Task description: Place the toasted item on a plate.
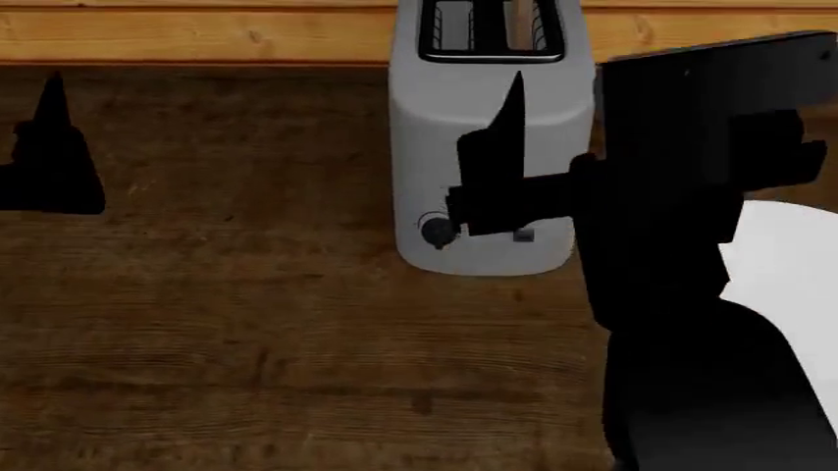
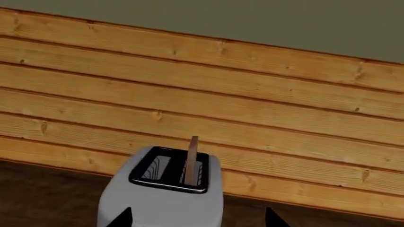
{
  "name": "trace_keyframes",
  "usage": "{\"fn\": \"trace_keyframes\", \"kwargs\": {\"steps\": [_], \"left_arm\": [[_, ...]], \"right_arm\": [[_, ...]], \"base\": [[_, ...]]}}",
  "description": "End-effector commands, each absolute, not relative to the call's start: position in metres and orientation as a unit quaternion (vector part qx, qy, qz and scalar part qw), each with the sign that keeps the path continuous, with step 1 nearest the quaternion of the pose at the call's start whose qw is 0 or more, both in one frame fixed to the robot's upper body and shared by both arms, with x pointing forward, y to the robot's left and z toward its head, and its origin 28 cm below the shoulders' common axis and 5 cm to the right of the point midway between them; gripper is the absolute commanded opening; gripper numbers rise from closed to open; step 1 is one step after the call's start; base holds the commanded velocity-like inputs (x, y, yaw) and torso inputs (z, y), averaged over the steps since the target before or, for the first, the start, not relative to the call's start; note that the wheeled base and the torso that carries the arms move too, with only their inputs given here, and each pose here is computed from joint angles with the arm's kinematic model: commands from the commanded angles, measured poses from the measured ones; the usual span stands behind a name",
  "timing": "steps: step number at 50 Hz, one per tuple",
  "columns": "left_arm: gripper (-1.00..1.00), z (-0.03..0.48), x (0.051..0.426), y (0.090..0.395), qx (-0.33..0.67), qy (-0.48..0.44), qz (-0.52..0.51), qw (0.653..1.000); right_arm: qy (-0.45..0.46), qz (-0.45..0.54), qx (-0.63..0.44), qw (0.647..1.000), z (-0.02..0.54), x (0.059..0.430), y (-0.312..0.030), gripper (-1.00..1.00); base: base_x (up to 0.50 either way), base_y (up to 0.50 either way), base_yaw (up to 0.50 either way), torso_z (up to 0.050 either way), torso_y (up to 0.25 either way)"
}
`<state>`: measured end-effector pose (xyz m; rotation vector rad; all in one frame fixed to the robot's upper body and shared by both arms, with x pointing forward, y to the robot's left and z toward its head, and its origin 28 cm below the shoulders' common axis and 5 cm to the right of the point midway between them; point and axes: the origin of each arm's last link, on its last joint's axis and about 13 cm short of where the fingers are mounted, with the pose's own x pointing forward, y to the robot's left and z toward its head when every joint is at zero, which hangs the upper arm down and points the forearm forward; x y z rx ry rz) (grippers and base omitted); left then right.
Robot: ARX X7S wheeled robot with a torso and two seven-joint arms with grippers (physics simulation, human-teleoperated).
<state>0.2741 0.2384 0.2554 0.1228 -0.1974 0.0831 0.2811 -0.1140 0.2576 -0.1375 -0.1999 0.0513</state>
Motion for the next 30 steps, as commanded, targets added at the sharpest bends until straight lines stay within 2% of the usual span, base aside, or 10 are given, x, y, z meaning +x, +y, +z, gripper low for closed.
{"fn": "trace_keyframes", "kwargs": {"steps": [1, 11, 25, 30], "left_arm": [[1.00, 0.288, 0.293, 0.241, 0.063, -0.088, 0.041, 0.993], [1.00, 0.293, 0.301, 0.245, 0.050, -0.074, 0.047, 0.995], [1.00, 0.285, 0.298, 0.243, 0.052, -0.077, 0.042, 0.995], [1.00, 0.285, 0.301, 0.244, 0.050, -0.076, 0.039, 0.995]], "right_arm": [[-0.100, 0.022, -0.067, 0.993, 0.288, 0.298, -0.117, 1.00], [-0.088, 0.036, -0.065, 0.993, 0.292, 0.312, -0.118, 1.00], [-0.060, 0.011, -0.084, 0.995, 0.285, 0.315, -0.120, 1.00], [-0.059, 0.006, -0.095, 0.994, 0.285, 0.315, -0.119, 1.00]], "base": [[0.00, 0.00, 0.00, 0.050, 0.014], [0.02, 0.00, 0.00, 0.050, 0.013], [0.49, -0.06, 0.00, 0.050, 0.013], [0.00, 0.00, 0.00, 0.050, 0.013]]}}
